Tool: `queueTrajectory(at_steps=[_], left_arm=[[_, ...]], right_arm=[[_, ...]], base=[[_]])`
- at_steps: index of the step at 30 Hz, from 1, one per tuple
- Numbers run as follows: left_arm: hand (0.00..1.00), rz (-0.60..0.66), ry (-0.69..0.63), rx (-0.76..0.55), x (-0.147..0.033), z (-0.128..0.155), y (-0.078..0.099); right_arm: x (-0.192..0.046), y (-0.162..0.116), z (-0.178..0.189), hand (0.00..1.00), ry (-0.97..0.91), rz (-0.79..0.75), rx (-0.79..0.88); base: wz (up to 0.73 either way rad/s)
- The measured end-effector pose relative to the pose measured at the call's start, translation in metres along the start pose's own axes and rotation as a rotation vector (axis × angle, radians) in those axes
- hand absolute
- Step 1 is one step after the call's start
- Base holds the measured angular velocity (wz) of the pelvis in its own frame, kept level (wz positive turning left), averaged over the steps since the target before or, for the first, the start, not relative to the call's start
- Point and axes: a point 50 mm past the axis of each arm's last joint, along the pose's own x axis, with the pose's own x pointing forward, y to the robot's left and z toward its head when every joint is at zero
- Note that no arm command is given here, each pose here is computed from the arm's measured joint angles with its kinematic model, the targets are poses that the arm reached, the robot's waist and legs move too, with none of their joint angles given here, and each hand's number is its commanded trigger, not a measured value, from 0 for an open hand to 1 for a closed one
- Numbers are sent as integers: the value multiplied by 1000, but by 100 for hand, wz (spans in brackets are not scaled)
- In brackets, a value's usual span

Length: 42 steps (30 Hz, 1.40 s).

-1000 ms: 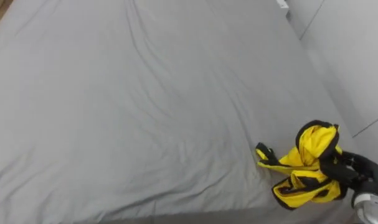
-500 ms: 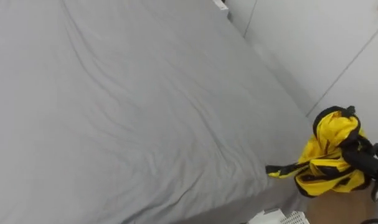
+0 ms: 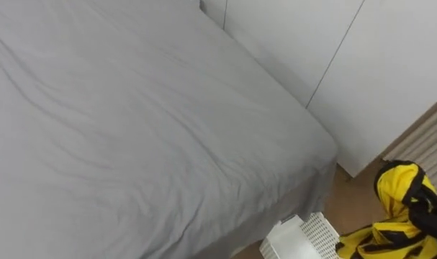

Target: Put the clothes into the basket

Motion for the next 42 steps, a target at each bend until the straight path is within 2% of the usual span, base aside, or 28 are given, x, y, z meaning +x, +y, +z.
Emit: queueTrajectory(at_steps=[5,10,14,18,22,23,24,25,42], left_arm=[[0,-24,-6,8,2,6,-7],[0,-56,-36,52,5,25,-20],[0,-77,-80,0,6,36,-26],[0,-100,-117,28,6,44,-33],[0,-122,-143,74,6,48,-39],[0,-126,-145,83,5,48,-41],[0,-134,-143,85,5,47,-43],[0,-140,-138,83,5,46,-44],[0,-127,-153,30,5,48,-46]], right_arm=[[7,9,11,100,-23,0,47],[19,21,20,100,-32,-12,88],[27,30,20,100,-2,-33,100],[31,36,17,100,19,-76,85],[29,45,2,100,74,-47,8],[28,46,-1,80,83,-40,-4],[28,50,-4,48,96,-23,-26],[28,52,-5,0,106,-10,-26],[30,52,-3,0,126,-92,70]], base=[[-21],[-4],[4],[2],[11],[22],[19],[17],[7]])
